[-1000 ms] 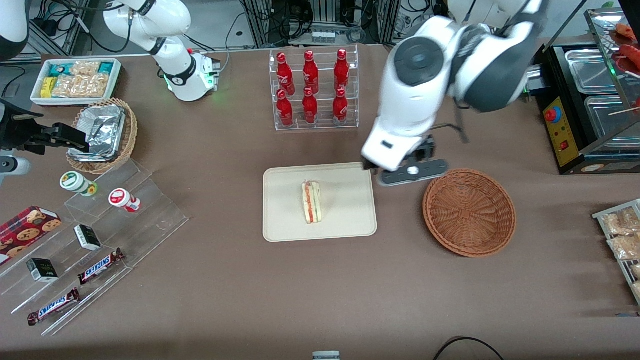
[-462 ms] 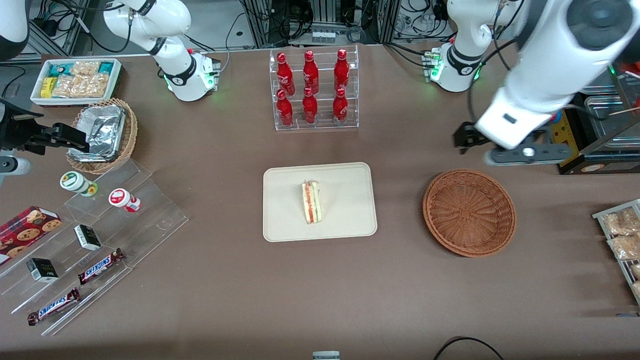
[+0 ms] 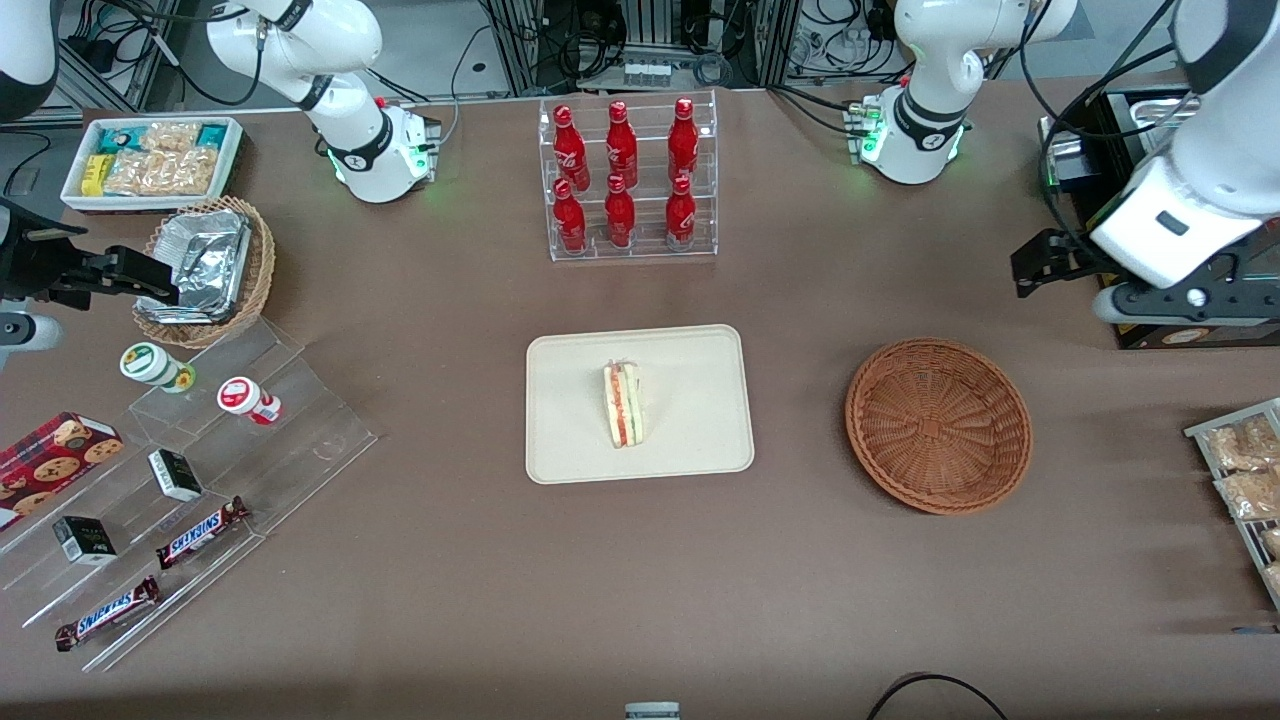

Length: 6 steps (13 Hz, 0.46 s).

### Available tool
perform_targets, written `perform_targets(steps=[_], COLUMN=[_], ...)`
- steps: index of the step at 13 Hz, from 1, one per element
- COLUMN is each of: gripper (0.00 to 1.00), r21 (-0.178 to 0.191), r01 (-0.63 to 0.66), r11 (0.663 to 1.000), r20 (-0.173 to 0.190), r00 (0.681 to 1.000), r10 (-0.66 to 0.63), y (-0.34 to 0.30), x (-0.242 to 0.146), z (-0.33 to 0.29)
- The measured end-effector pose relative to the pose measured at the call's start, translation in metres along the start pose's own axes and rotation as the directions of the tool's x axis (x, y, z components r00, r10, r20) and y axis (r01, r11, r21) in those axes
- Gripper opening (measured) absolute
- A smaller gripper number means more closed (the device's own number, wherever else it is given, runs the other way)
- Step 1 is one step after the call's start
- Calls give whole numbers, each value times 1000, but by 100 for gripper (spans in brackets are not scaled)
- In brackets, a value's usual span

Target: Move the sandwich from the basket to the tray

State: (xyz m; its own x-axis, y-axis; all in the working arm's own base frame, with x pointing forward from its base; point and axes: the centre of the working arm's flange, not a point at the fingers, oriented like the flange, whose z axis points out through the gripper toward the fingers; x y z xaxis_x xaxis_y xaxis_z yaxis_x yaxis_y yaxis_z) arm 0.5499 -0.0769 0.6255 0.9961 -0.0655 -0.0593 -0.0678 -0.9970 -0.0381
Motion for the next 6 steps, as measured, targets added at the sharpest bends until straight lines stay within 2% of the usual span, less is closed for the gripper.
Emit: perform_targets(steps=[6], gripper=[100], r21=[-11], r01=[-22], r11=[1000], r20=[-11], r00=[1000], r10=[22], y=[-30], x=[-5], z=[-7])
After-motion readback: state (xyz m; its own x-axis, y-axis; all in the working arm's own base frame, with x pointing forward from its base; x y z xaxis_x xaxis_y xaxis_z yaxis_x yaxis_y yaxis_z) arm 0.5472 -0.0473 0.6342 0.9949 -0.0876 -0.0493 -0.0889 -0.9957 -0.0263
